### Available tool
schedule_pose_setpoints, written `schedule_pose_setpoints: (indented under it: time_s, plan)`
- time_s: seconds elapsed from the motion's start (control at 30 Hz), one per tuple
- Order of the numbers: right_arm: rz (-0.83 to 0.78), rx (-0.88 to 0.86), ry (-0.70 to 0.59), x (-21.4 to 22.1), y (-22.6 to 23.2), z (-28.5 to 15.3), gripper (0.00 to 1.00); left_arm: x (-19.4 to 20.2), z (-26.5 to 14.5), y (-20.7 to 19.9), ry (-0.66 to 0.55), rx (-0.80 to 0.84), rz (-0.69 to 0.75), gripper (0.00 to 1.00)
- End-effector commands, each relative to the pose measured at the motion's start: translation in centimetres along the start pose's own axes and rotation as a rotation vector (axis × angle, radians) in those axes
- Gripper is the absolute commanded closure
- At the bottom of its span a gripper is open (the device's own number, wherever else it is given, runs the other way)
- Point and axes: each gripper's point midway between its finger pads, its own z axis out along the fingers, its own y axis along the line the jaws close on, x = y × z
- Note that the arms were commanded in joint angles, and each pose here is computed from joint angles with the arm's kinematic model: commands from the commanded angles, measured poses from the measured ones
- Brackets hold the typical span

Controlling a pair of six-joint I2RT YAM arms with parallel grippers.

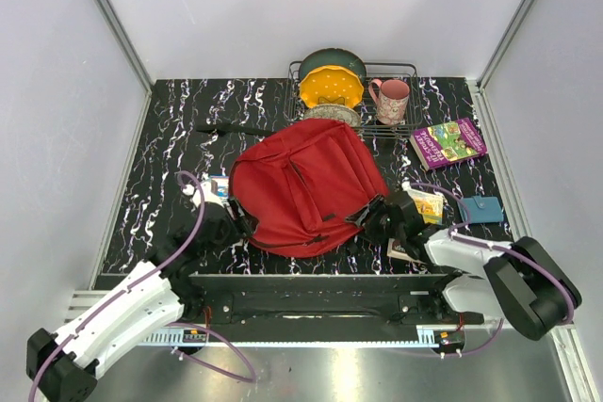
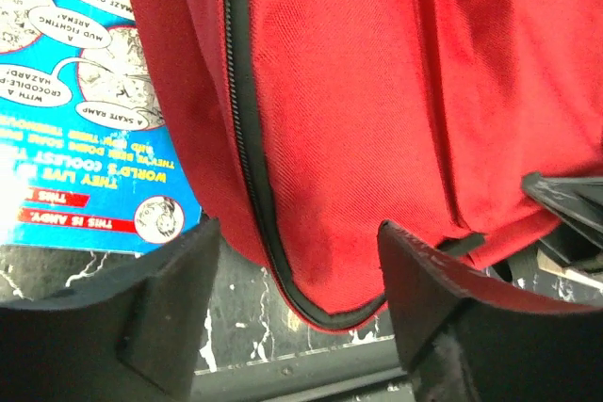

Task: Pack the student bag
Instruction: Place the student bag at the center of the board, then unzip the student bag at the center of the board.

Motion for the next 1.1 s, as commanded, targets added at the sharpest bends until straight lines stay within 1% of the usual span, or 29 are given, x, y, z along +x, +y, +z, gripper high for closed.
schedule_pose_setpoints:
  time_s: [0.0,0.03,0.07,0.1,0.13,0.17,0.23,0.27,0.3,0.37,0.4,0.43,0.47,0.5,0.53,0.57,0.6,0.63,0.67,0.7,0.73,0.77,0.83,0.87,0.93,0.97,1.07]
  plan:
    - [-0.026,-0.064,-0.061,-1.1,0.9,0.6,0.54,-3.4,-2.7,-1.5,-0.088,0.019,0.025,0.21]
    - [-0.031,-0.079,-0.072,-1.3,1.3,0.3,0.63,-3.9,-3.2,-1.5,-0.103,0.016,0.021,0.16]
    - [-0.037,-0.082,-0.086,-1.5,1.3,0.2,0.72,-4.7,-4.4,-1.8,-0.127,0.024,0.016,0.03]
    - [-0.041,-0.085,-0.094,-1.6,1.4,0.0,0.81,-5.4,-5.0,-1.7,-0.152,0.018,0.017,0.01]
    - [-0.040,-0.109,-0.112,-1.9,2.1,-0.5,0.95,-5.8,-5.6,-1.7,-0.168,0.022,0.016,0.01]
    - [-0.041,-0.114,-0.131,-2.2,2.2,-0.7,0.99,-6.7,-6.7,-2.2,-0.196,0.045,0.014,0.01]
    - [-0.042,-0.137,-0.161,-2.8,2.9,-1.5,1.00,-7.5,-7.8,-2.9,-0.215,0.076,0.052,0.01]
    - [-0.042,-0.143,-0.173,-3.0,3.1,-1.7,1.00,-8.3,-8.5,-4.0,-0.227,0.114,0.068,0.01]
    - [-0.038,-0.140,-0.197,-3.4,3.1,-1.9,1.00,-7.9,-8.7,-5.2,-0.193,0.172,0.135,0.01]
    - [-0.041,-0.151,-0.226,-3.9,3.5,-2.3,1.00,-7.6,-8.3,-7.4,-0.142,0.235,0.193,0.03]
    - [-0.043,-0.153,-0.231,-4.0,3.6,-2.4,1.00,-6.7,-8.0,-8.4,-0.098,0.279,0.235,0.05]
    - [-0.045,-0.150,-0.234,-4.1,3.5,-2.4,1.00,-5.9,-7.8,-9.4,-0.069,0.310,0.269,0.05]
    - [-0.045,-0.150,-0.234,-4.1,3.6,-2.3,1.00,-5.2,-7.0,-10.0,-0.050,0.308,0.298,0.05]
    - [-0.047,-0.157,-0.231,-4.1,3.8,-2.3,1.00,-5.3,-6.3,-9.9,-0.079,0.269,0.327,0.05]
    - [-0.047,-0.153,-0.225,-4.0,3.7,-2.2,1.00,-3.6,-6.7,-11.3,-0.053,0.306,0.391,0.05]
    - [-0.042,-0.153,-0.215,-3.8,3.7,-2.1,1.00,-2.5,-5.7,-11.7,-0.029,0.274,0.447,0.05]
    - [-0.041,-0.158,-0.212,-3.8,3.8,-2.0,1.00,-2.4,-5.1,-11.9,-0.059,0.228,0.497,0.05]
    - [-0.035,-0.155,-0.207,-3.7,3.7,-1.9,1.00,-1.3,-5.8,-13.6,-0.051,0.259,0.546,0.05]
    - [-0.034,-0.155,-0.202,-3.6,3.7,-1.8,1.00,-0.1,-4.6,-13.8,-0.033,0.218,0.595,0.05]
    - [-0.033,-0.160,-0.202,-3.6,3.7,-1.8,1.00,0.2,-4.3,-14.3,-0.045,0.205,0.615,0.05]
    - [-0.032,-0.160,-0.201,-3.6,3.7,-1.8,1.00,0.6,-4.3,-15.5,-0.046,0.230,0.626,0.05]
    - [-0.033,-0.161,-0.199,-3.5,3.8,-1.8,1.00,1.5,-3.4,-15.8,-0.031,0.213,0.655,0.05]
    - [-0.034,-0.166,-0.197,-3.5,3.9,-2.0,1.00,2.2,-2.6,-17.1,-0.046,0.240,0.657,0.06]
    - [-0.035,-0.167,-0.194,-3.4,3.9,-2.0,1.00,3.0,-1.8,-17.2,-0.037,0.231,0.676,0.08]
    - [-0.033,-0.172,-0.200,-3.5,4.1,-2.3,1.00,3.9,-1.1,-18.3,-0.031,0.262,0.685,0.11]
    - [-0.033,-0.174,-0.204,-3.6,4.1,-2.4,1.00,4.2,-0.8,-18.5,-0.029,0.267,0.693,0.14]
    - [-0.033,-0.177,-0.213,-3.7,4.3,-2.8,1.00,5.2,0.1,-19.1,-0.012,0.280,0.722,0.18]
